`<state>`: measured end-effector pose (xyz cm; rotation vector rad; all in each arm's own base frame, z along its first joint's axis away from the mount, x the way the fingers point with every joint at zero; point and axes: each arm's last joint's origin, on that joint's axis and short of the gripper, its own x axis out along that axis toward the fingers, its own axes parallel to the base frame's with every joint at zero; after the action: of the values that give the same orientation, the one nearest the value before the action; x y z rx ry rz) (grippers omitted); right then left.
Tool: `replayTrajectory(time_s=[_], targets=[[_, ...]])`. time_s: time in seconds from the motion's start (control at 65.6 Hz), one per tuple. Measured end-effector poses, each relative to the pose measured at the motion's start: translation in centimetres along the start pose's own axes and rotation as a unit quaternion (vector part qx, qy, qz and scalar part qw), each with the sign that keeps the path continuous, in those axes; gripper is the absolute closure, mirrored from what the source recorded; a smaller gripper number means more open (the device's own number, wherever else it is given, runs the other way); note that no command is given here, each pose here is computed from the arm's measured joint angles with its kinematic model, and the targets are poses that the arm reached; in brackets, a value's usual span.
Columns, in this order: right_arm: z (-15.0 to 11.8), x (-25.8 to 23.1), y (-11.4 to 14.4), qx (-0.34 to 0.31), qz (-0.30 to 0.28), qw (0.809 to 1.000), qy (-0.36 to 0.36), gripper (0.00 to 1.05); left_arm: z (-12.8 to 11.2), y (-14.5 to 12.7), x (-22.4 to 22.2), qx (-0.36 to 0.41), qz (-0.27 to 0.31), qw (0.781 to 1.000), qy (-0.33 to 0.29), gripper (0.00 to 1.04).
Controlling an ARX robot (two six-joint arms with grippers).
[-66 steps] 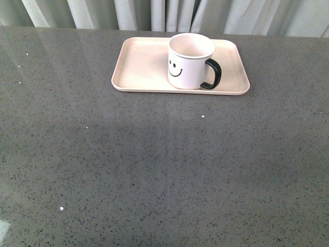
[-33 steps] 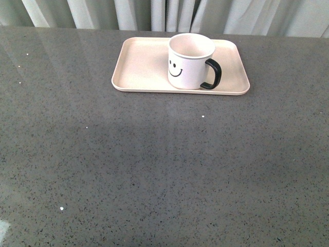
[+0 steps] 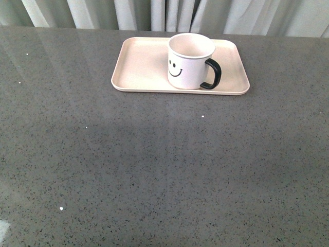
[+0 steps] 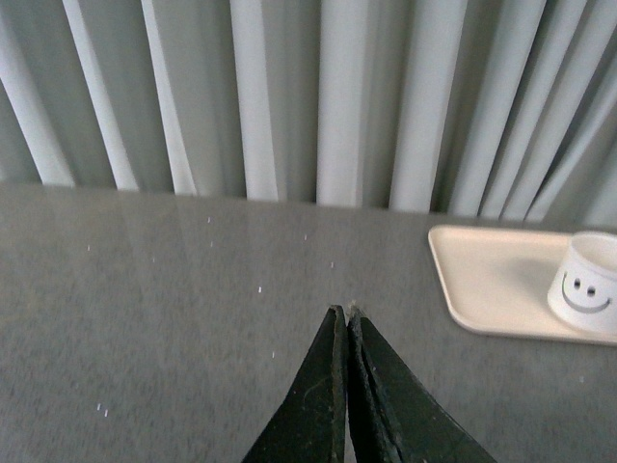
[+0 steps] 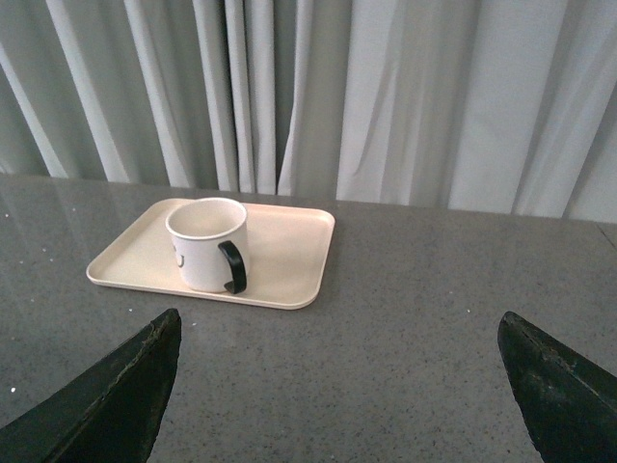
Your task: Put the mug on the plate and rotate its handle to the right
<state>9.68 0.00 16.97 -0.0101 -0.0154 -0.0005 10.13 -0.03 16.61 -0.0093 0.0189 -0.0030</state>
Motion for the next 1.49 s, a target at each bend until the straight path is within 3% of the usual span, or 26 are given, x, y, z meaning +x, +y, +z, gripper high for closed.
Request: replayTrajectory(time_s=[0.35,0.884,1.112,1.158,1.173,1.204,1.265,1.402,1.493], targets=[[0.0,0.0,0.0,0.0,0.0,1.0,0.0,0.09,0.1,0.0,-0.3,0.0,0.0,1.0,-0.008,1.03],[0.0,0.0,0.0,0.0,0.0,1.0,0.0,0.09,0.1,0.0,-0.3,0.001,0.0,1.0,-0.008,0.08],[0.0,0.0,0.0,-0.001,0.003,1.0,0.002,0.09,0.1,0.0,-0.3,0.001,0.0,1.0,-0.008,0.09],[0.0,0.1,0.0,-0.018,0.063,0.994,0.091,0.09,0.1,0.0,-0.3,0.001,0.001,1.0,-0.008,0.09],[0.2,0.4,-0.1,-0.019,0.103,0.98,0.169,0.09,0.1,0.0,-0.3,0.001,0.0,1.0,-0.008,0.09],[0.7,1.0,-0.3,-0.01,0.132,0.967,0.216,0.09,0.1,0.0,-0.3,0.001,0.0,1.0,-0.008,0.09],[2.0,3.2,-0.7,-0.011,0.156,0.957,0.246,0.09,0.1,0.0,-0.3,0.001,0.0,1.0,-0.008,0.09],[5.4,10.7,-2.2,-0.031,0.138,0.965,0.222,0.09,0.1,0.0,-0.3,0.001,0.0,1.0,-0.008,0.09],[5.5,15.5,-2.8,-0.031,0.128,0.962,0.238,0.09,0.1,0.0,-0.3,0.001,0.0,1.0,-0.008,0.09]])
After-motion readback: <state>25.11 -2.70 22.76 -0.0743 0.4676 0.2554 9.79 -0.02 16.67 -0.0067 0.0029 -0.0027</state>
